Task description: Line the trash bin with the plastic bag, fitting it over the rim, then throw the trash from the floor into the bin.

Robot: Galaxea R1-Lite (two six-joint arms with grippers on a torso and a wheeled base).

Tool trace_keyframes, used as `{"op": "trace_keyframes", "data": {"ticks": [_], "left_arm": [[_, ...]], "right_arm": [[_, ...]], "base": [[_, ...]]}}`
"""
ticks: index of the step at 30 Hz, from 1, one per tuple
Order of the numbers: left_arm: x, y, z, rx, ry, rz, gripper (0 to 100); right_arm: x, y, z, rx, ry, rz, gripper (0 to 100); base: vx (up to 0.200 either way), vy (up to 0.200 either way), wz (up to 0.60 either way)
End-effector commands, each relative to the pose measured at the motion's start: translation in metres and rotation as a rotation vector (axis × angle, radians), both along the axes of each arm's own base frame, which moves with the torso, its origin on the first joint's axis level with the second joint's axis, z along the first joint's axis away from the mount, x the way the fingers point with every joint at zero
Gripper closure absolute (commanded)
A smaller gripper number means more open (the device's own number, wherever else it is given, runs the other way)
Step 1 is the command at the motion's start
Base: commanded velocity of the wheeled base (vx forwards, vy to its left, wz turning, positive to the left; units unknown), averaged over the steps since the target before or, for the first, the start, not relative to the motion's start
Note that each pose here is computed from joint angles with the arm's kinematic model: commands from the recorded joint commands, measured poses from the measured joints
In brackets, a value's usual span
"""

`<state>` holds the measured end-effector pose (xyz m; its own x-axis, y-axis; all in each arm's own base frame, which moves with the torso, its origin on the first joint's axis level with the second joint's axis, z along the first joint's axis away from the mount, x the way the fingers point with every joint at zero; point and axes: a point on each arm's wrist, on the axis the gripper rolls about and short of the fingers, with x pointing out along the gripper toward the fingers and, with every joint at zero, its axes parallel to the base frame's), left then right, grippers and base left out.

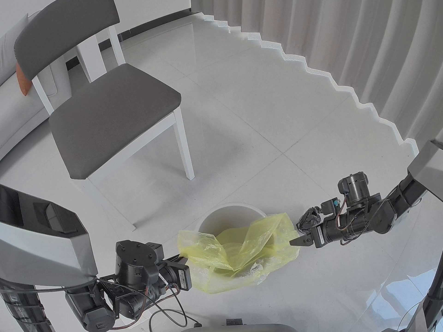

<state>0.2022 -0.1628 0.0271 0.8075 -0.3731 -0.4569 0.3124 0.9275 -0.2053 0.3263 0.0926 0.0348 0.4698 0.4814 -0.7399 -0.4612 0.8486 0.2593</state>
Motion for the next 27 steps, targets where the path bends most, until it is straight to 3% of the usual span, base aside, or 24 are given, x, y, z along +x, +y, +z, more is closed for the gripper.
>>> {"op": "trace_keyframes", "data": {"ticks": [1,7,11,15,16,17,18,22,25,27], "left_arm": [[0.003,-0.001,-0.008,-0.006,0.009,0.0,100],[0.007,-0.001,-0.019,-0.019,-0.011,0.003,100],[0.007,0.0,-0.024,-0.016,-0.005,0.004,100],[0.01,-0.002,-0.031,-0.018,-0.008,0.007,100],[0.011,-0.003,-0.032,-0.02,-0.01,0.006,0],[0.011,-0.003,-0.032,-0.02,-0.01,0.006,0],[0.015,-0.002,-0.031,-0.027,-0.017,0.021,0],[0.017,0.002,-0.029,-0.031,-0.022,0.037,0],[0.019,0.009,-0.019,-0.051,-0.048,0.063,0],[0.02,0.01,-0.016,-0.056,-0.055,0.068,0]], "right_arm": [[-0.015,-0.01,0.027,0.018,-0.058,-0.009,0],[-0.035,0.01,0.048,0.013,-0.133,0.094,0],[-0.054,0.033,0.061,0.005,-0.211,0.215,0],[-0.066,0.059,0.058,-0.083,-0.287,0.291,0],[-0.066,0.063,0.055,-0.116,-0.305,0.304,0],[-0.066,0.063,0.055,-0.116,-0.305,0.304,0],[-0.062,0.072,0.043,-0.195,-0.346,0.342,0],[-0.054,0.079,0.022,-0.344,-0.444,0.434,0],[-0.046,0.081,0.006,-0.506,-0.543,0.512,0],[-0.044,0.083,0.003,-0.531,-0.559,0.517,0]], "base": [[0.0,0.0,0.0],[0.0,0.0,0.0],[0.0,0.0,0.0],[0.0,0.0,0.0],[0.0,0.0,0.0],[0.0,0.0,0.0],[0.0,0.0,0.0],[0.0,0.0,0.0],[0.0,0.0,0.0],[0.0,0.0,0.0]]}}
